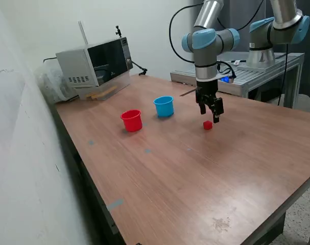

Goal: Place red objects in the red bin, and blue objects in the blue bin.

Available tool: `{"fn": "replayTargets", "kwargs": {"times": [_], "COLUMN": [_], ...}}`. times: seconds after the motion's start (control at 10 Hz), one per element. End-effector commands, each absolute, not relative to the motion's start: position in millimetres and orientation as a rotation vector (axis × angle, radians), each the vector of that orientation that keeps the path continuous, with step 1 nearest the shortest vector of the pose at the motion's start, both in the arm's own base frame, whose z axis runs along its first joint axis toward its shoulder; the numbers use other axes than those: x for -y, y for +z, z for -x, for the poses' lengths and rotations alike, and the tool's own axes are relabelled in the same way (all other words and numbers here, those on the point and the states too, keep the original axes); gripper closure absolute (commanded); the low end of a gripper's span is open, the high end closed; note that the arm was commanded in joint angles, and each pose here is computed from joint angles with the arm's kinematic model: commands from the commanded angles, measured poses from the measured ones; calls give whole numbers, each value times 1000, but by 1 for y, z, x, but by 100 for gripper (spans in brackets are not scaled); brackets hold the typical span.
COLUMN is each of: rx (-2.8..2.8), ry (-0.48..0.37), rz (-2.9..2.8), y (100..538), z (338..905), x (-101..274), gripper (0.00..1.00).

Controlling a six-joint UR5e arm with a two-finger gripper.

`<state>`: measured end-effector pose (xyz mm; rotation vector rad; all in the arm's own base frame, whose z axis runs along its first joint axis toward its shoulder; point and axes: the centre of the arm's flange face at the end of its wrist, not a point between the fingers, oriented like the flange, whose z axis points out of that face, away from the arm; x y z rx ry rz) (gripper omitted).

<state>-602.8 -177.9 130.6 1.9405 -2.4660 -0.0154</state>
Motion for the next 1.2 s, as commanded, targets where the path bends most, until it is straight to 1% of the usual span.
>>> {"fn": "replayTargets", "kwargs": {"times": [0.0,0.2,0.7,0.8,1.1], "rx": [2452,2456,2453,2456,2457], "ry": [-32,-25,-30,-33,-36], "rz": [-1932,-1938,-1939,-1935,-1929], "y": [132,121,114,113,113], "z": [605,607,610,611,611], "x": [179,179,177,175,173], "gripper": [0,0,0,100,100]}}
